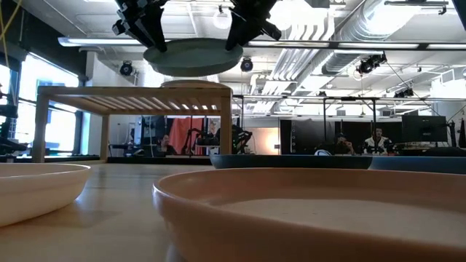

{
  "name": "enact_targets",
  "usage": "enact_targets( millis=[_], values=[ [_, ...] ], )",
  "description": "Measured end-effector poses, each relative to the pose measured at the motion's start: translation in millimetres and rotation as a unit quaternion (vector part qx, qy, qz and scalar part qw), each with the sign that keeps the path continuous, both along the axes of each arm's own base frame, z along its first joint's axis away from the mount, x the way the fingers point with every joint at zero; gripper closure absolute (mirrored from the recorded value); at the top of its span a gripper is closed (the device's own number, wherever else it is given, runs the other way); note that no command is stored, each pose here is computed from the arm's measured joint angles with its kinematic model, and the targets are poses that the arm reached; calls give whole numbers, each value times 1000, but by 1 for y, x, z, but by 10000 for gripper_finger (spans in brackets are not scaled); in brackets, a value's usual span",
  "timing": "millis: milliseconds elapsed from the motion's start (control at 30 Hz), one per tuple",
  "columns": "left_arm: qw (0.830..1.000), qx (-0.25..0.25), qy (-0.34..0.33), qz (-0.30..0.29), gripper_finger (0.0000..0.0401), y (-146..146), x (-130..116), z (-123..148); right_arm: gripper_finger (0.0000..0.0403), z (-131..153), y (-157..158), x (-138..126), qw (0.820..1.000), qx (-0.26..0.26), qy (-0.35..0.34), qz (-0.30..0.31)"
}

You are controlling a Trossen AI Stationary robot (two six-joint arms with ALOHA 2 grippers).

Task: Place and stack plates onto a shelf
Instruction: Stack the light blue plate on top of the white plate on the shelf

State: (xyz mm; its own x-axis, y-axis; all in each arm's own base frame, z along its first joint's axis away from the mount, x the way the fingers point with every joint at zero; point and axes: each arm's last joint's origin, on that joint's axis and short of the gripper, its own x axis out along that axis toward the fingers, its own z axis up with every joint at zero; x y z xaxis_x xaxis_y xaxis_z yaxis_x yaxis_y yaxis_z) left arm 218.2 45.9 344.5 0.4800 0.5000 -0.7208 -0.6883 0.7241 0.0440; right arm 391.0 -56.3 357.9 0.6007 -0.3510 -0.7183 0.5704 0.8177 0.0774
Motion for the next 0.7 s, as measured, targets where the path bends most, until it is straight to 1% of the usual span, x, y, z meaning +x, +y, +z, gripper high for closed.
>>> enact_targets(
  millis=[267, 433, 600, 700],
  values=[
    [999, 23, -48, 7, 301, 2, -16, 17, 402, 0, -15, -2, 1000, 12, -5, -9],
    [997, 41, -62, 18, 301, 8, -22, 23, 402, 1, -30, -4, 1000, 13, -8, -19],
    [996, 46, -66, 27, 301, 14, -22, 24, 402, 4, -50, -6, 999, 12, -31, -43],
    [996, 48, -67, 29, 301, 16, -23, 24, 402, 8, -66, -7, 997, 9, -62, -49]
  ],
)
